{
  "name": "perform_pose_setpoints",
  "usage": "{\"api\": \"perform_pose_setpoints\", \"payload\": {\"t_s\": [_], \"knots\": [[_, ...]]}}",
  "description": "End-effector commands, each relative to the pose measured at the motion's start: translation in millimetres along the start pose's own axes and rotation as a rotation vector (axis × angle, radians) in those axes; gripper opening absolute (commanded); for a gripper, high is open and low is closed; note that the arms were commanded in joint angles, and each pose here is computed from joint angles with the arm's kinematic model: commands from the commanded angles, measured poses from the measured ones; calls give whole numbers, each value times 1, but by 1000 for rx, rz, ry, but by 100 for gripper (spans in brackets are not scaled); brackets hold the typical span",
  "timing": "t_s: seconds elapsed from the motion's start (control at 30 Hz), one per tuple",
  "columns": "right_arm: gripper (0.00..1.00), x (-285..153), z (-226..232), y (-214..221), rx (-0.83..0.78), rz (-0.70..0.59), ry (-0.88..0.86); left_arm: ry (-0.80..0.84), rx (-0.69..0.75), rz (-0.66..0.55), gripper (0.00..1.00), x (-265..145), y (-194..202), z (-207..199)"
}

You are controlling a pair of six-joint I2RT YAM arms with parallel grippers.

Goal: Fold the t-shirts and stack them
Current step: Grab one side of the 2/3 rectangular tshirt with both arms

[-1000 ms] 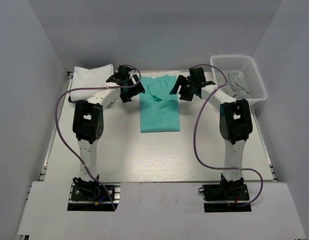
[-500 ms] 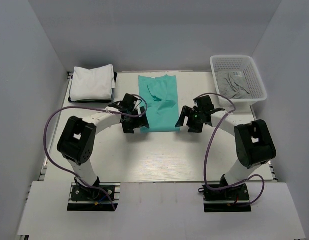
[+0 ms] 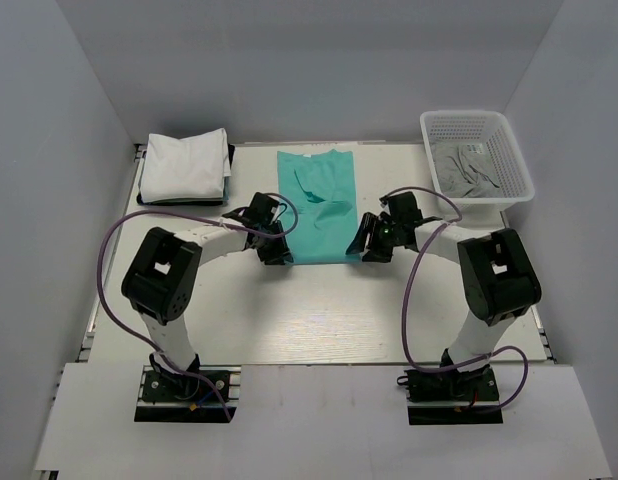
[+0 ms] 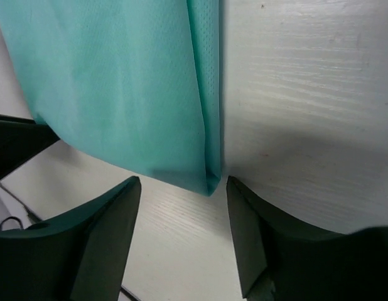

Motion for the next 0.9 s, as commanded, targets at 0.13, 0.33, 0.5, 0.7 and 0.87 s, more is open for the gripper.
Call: {"api": "perform_pose_setpoints", "payload": {"t_s": [0.13, 0.33, 0.5, 0.7, 0.87], "knots": [[47, 15, 2, 3, 8, 48, 0, -17, 5, 30, 26, 19, 10, 8], [0, 12, 4, 3, -12, 59, 17, -41, 12, 35, 0, 22, 2, 6], [0, -7, 6, 15, -58, 56, 29, -48, 25, 7, 0, -4, 11, 10], [0, -51, 8, 66, -153, 202, -55, 54, 82, 71, 0, -63, 67, 3], [0, -83, -2, 107, -190, 301, -71, 126, 99, 170, 0, -100, 106, -3]]}}
Point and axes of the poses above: each gripper's point midway between its finger pads, its own x axis out along the fingers, its own z axis along the line the jaws close on, y = z × x, the point moved 6 cm from there along -x, back along the fingers, and after that the axes turned 9 degrees about x, right-handed, at the moved point
